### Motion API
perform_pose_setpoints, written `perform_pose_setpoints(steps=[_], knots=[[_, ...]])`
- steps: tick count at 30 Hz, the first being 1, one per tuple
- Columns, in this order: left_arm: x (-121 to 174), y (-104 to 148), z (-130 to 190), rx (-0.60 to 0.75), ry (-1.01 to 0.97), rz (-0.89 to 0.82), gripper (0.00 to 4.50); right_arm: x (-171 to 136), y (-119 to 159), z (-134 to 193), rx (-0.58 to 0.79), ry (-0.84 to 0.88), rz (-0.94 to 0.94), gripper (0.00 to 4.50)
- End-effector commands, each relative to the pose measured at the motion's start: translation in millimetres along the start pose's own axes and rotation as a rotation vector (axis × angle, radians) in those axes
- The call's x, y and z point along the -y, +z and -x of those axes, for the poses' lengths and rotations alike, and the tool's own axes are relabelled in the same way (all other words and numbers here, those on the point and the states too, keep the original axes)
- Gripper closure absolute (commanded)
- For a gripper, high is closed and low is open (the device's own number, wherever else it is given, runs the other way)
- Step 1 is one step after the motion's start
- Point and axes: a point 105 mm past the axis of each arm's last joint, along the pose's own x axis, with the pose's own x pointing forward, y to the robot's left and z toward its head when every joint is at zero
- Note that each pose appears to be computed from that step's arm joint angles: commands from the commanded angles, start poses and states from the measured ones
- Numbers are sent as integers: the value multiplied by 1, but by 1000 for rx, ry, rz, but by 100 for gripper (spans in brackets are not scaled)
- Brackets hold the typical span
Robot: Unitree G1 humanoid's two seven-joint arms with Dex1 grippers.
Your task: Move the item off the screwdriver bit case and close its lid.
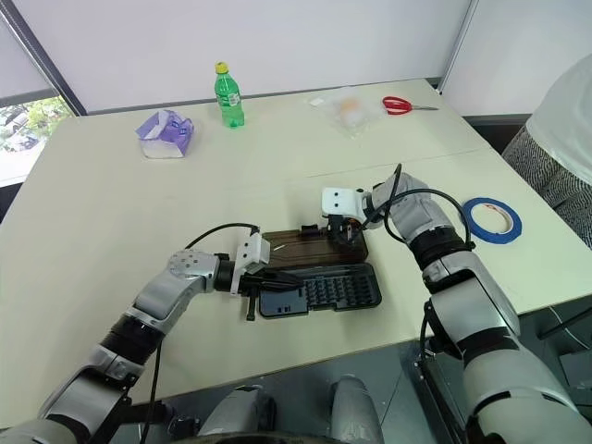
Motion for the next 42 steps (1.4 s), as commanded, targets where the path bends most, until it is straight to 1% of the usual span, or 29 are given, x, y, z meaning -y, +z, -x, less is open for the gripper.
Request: perform_pose_setpoints(steps=[1, 4, 7, 13, 18, 23, 30, 33, 36, 39, 42], knots=[[-21, 0, 18, 7, 142, 42, 450, -19, -15, -12, -82, 39, 49, 434], [-24, 9, 24, 45, 177, 70, 450, -22, -3, -7, -50, -1, 106, 434], [-24, 16, 31, 68, 191, 92, 450, -26, 1, -4, -57, -32, 161, 434], [-29, 34, 49, 148, 241, 153, 450, -20, 15, 6, -59, -143, 250, 434], [-44, 47, 67, 217, 329, 193, 450, -10, 28, 15, -61, -245, 340, 434], [-70, 57, 89, 266, 463, 201, 450, 0, 41, 26, -56, -361, 427, 434], [-102, 63, 117, 310, 634, 201, 450, 1, 54, 36, -40, -442, 479, 434], [-117, 58, 125, 303, 721, 210, 450, -3, 58, 39, -35, -455, 476, 434], [-122, 41, 118, 231, 746, 180, 450, -6, 61, 42, -30, -466, 460, 434], [-120, 24, 106, 172, 697, 168, 450, -6, 64, 46, -26, -481, 456, 434], [-111, 16, 91, 132, 601, 168, 450, -6, 66, 49, -26, -492, 455, 434]])
